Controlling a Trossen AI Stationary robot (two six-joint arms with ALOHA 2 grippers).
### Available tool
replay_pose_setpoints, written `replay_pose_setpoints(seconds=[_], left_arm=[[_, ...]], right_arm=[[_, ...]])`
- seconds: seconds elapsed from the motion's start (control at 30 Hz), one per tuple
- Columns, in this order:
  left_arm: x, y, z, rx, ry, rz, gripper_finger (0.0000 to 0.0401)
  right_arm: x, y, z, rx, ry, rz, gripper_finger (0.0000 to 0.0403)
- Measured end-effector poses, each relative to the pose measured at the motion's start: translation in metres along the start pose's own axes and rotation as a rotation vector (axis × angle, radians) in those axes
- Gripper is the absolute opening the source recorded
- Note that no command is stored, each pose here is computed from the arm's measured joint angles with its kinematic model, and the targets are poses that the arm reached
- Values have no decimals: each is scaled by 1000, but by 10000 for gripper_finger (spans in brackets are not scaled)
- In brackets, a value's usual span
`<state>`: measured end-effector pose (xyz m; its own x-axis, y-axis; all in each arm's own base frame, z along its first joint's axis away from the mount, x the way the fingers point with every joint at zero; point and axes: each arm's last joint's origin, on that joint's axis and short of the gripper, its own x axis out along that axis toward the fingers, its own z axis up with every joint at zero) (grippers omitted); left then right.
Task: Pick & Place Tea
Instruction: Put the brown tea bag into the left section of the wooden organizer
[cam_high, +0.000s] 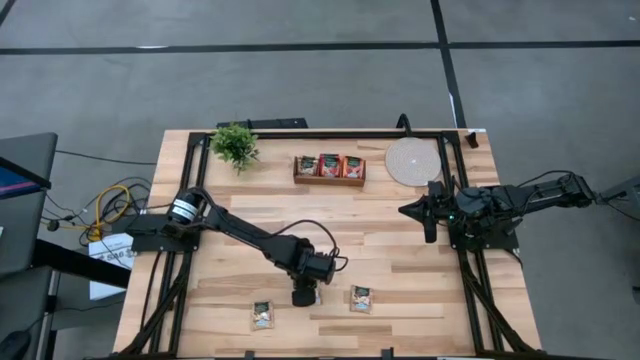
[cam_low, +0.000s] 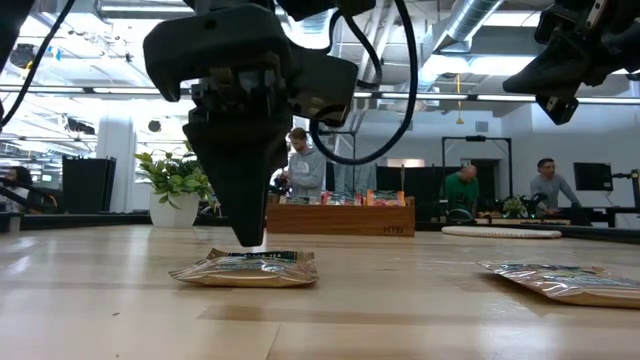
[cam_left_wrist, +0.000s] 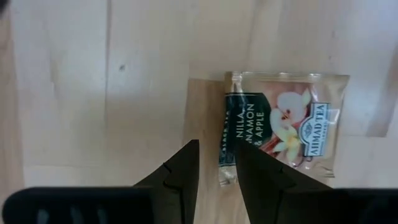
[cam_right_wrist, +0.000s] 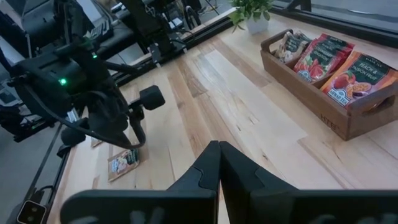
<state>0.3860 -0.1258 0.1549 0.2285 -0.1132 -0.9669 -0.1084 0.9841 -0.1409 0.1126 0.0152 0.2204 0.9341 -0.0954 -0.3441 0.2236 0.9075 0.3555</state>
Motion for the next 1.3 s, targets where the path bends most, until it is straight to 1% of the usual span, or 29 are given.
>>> replay_pose_setpoints(seconds=[0.17,0.4,0.53,0.67,0.87,1.07,1.3], left_arm=[[1,1,0,-8,-14,40,94],[21,-2,-4,-31,36,53,94],[24,-6,-7,-31,20,120,94],[23,-4,-7,-43,-7,180,94],[14,1,-5,-54,-33,196,94],[3,11,-2,-59,-79,294,94],[-3,10,-3,-66,-56,237,94]], right_arm=[[0,0,0,0,0,0,0],[0,0,0,0,0,0,0],[0,0,0,0,-1,1,0],[0,0,0,0,-1,0,0],[0,0,0,0,0,0,0],[0,0,0,1,-1,1,0],[0,0,0,1,-1,1,0]])
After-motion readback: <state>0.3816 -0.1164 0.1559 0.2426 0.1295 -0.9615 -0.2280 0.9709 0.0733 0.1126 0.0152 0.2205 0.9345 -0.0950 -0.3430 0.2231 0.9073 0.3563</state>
